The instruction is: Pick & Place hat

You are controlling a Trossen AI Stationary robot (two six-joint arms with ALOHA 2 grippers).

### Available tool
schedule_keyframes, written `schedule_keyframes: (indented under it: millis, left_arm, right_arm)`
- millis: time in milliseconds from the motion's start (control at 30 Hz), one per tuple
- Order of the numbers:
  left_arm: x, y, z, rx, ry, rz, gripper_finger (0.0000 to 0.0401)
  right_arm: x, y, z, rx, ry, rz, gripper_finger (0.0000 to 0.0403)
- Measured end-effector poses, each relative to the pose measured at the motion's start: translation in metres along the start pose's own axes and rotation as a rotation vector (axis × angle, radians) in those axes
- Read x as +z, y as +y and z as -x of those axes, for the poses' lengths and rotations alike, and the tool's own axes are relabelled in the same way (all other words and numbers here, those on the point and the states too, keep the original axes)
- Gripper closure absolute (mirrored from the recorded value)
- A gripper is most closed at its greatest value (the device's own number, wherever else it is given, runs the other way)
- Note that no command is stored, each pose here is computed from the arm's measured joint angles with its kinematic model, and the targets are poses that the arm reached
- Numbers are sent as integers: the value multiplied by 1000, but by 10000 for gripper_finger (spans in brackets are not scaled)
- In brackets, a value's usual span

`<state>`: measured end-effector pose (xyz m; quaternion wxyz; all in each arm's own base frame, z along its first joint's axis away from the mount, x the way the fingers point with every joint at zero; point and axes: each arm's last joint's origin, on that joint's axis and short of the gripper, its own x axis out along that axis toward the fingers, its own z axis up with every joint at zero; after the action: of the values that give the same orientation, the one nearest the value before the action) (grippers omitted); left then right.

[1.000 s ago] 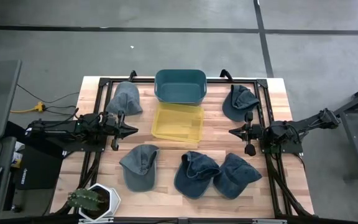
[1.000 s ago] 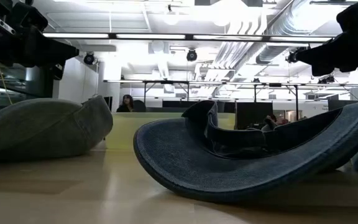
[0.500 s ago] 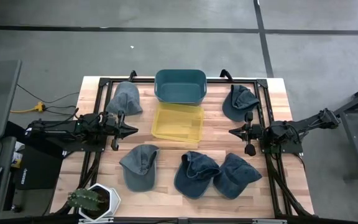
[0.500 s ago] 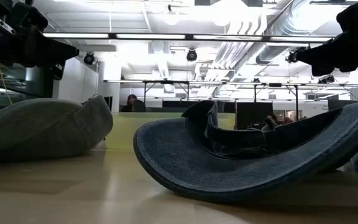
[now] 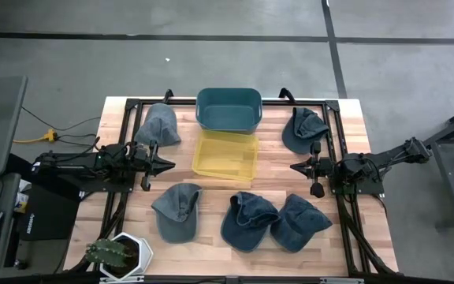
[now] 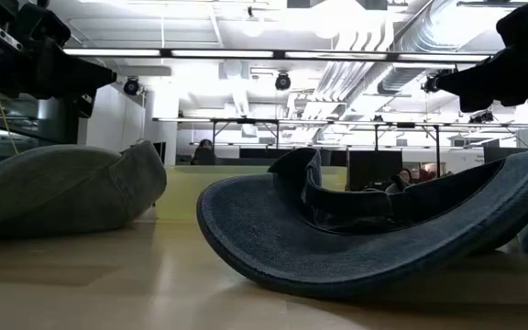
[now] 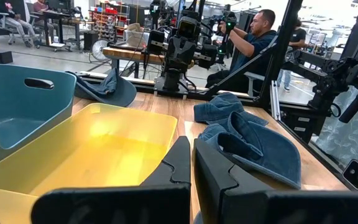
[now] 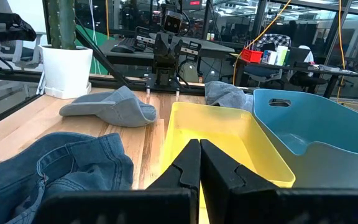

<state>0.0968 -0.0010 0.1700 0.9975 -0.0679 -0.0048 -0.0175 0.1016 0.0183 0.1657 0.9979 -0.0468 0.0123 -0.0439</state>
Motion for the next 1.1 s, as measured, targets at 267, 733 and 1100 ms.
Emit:
schedule_keyframes:
  millis: [267,733,1100]
  left_arm:
    - [0,1,0,22,-5,4,401]
    - [9,1,0,48,-112,371,401]
    - [14,6,2,201,-251,607,401]
  right_arm:
    - [0,0,0,0,0,0,402]
    - [0,0,0,0,0,0,402]
    - [0,0,0,1,0,0,402]
